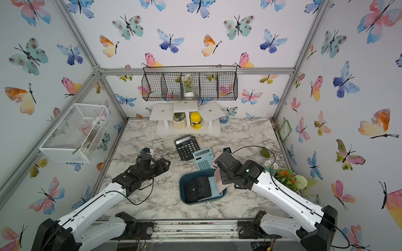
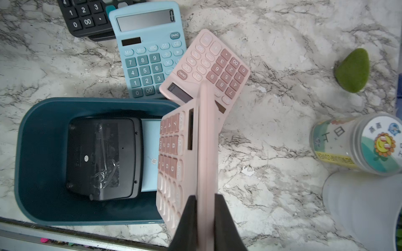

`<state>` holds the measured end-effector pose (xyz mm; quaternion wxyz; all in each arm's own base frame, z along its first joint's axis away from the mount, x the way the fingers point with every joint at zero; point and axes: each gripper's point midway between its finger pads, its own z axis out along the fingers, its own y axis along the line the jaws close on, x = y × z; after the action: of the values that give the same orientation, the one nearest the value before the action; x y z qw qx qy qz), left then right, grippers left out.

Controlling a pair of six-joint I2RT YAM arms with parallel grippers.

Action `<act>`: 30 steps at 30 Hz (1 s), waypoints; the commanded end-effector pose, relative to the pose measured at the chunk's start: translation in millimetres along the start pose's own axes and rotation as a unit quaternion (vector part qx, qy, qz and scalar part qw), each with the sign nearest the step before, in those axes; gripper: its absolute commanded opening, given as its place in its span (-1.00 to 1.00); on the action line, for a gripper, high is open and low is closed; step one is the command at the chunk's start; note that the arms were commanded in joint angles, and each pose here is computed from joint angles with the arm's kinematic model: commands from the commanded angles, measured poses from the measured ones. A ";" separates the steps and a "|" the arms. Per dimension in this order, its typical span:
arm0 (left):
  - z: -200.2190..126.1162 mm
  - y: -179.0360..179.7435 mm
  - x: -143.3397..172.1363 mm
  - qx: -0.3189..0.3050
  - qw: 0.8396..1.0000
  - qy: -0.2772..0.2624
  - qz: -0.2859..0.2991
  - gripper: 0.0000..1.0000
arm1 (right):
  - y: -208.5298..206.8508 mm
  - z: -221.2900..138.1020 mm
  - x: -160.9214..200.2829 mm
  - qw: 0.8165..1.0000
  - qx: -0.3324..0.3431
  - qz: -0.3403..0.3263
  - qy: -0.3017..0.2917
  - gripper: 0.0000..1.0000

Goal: Put the calculator in the storage box
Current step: Place the calculator in the storage box.

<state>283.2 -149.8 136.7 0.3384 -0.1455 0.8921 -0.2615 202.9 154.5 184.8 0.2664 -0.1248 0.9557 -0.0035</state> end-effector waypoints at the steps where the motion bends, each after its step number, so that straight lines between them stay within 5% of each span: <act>1: -0.9 -3.8 -9.9 -0.004 1.000 -0.020 -0.001 0.49 | -10.7 4.3 3.2 0.999 0.054 0.004 -0.008 -0.96; 17: 0.7 -3.0 -9.2 -0.008 1.000 -0.019 0.005 0.49 | 4.7 13.0 14.4 0.982 0.181 -0.052 -0.010 -0.93; 26: 0.0 -5.5 -12.0 -0.006 1.000 -0.022 0.008 0.50 | 22.4 17.7 18.7 0.972 0.216 -0.092 -0.007 -0.74; 30: -0.1 -6.1 -12.7 -0.006 1.000 -0.023 0.009 0.50 | 36.6 19.4 19.0 0.973 0.208 -0.103 -0.007 -0.50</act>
<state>283.8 -151.7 134.1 0.3356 -0.1446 0.8940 -0.2592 187.2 187.8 146.9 0.2778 -0.1625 0.9233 -0.2094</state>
